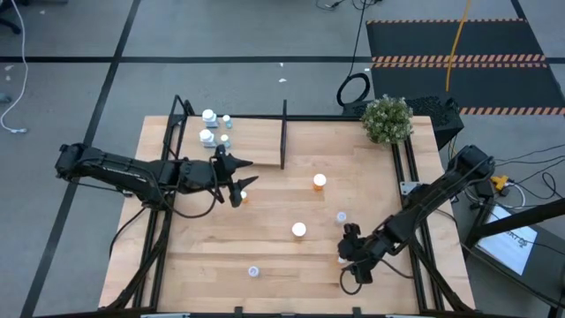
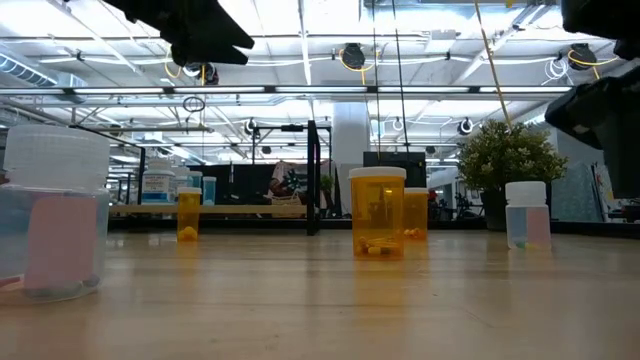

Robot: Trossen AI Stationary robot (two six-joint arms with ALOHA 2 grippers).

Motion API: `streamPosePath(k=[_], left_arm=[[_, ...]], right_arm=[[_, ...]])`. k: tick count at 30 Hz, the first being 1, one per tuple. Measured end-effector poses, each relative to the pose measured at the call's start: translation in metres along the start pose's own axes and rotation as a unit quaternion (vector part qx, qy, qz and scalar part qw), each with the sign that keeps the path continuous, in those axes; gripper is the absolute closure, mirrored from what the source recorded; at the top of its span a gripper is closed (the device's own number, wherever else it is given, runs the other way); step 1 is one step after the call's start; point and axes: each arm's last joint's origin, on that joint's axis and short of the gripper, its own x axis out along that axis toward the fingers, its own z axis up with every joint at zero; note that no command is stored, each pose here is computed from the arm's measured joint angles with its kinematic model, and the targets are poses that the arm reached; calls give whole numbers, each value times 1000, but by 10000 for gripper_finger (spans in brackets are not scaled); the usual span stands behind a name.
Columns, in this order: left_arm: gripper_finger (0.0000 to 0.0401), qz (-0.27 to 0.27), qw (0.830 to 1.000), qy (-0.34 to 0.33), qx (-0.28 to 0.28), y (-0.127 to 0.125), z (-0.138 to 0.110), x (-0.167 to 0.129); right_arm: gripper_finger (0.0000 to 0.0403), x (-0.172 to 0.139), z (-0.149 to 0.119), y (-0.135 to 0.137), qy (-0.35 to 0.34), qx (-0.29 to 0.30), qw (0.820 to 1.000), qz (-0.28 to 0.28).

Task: Pick and place medicine bottles onto shelf by color
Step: Put the bottom small orange pill bottle on the shelf

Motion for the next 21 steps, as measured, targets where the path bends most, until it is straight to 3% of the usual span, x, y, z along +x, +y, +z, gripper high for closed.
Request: streamPosePath(k=[13, 21], left_arm=[[167, 0, 1000, -2, 0, 0, 0, 0], [167, 0, 1000, -2, 0, 0, 0, 0]], right_arm=[[239, 0, 2, -3, -1, -2, 1000, -2], [279, 0, 2, -3, -1, -10, 1000, -3]])
